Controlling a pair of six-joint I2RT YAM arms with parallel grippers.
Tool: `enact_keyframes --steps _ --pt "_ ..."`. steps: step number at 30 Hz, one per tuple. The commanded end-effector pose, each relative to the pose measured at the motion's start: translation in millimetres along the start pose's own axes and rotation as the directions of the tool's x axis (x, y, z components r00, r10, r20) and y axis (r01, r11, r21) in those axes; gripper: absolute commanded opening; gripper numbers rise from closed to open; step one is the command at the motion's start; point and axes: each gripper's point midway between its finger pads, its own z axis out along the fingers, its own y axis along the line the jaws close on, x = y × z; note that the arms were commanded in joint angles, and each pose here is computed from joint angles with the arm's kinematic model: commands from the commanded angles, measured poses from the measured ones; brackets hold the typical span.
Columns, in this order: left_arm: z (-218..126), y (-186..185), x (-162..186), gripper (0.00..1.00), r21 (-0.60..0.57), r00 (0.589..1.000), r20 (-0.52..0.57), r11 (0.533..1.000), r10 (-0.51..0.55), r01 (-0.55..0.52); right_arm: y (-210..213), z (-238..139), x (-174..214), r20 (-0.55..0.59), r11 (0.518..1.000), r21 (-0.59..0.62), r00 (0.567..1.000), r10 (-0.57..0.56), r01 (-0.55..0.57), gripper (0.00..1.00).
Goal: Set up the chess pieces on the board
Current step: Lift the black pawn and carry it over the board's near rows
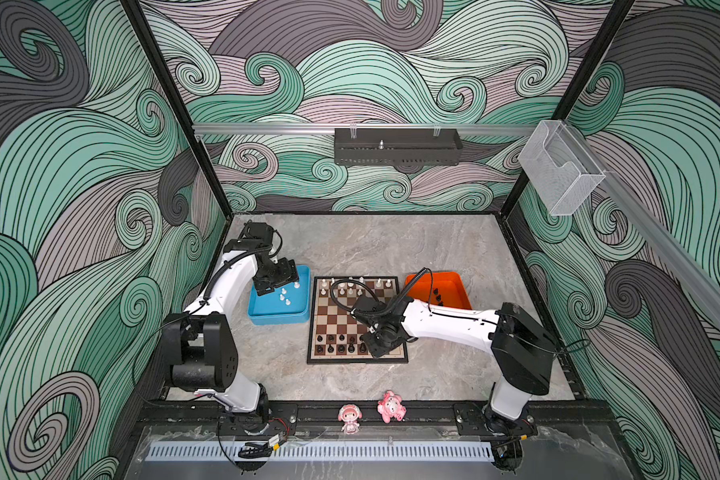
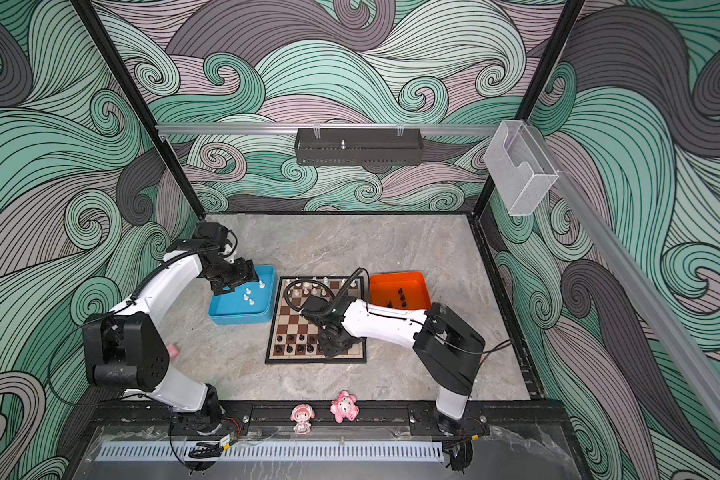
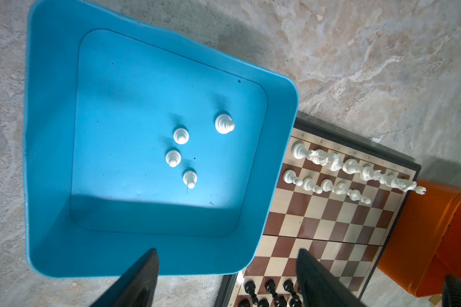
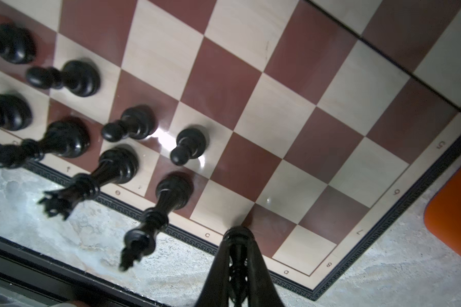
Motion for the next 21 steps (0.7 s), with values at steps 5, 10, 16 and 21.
enact_keyframes --steps 5,10,16,21 --pt "-2.0 -0.2 0.3 0.83 0.009 1.000 0.000 1.000 0.003 -0.003 10.9 -4.0 -9.1 0.016 0.999 -0.028 1.000 -0.023 0.024 0.14" --pt "-0.7 -0.4 0.3 0.83 0.010 1.000 -0.002 1.000 0.004 -0.004 12.8 -3.9 -12.7 0.020 0.999 -0.030 0.999 -0.028 0.029 0.14" --pt "0.2 0.4 0.7 0.83 0.008 1.000 -0.004 1.000 0.003 -0.003 12.9 0.1 -12.7 0.008 0.999 -0.026 1.000 -0.027 0.027 0.14" --pt "1.0 0.8 1.7 0.83 0.008 1.000 -0.005 1.000 0.003 -0.003 12.7 2.2 -12.7 0.000 0.999 -0.021 1.000 -0.025 0.025 0.15"
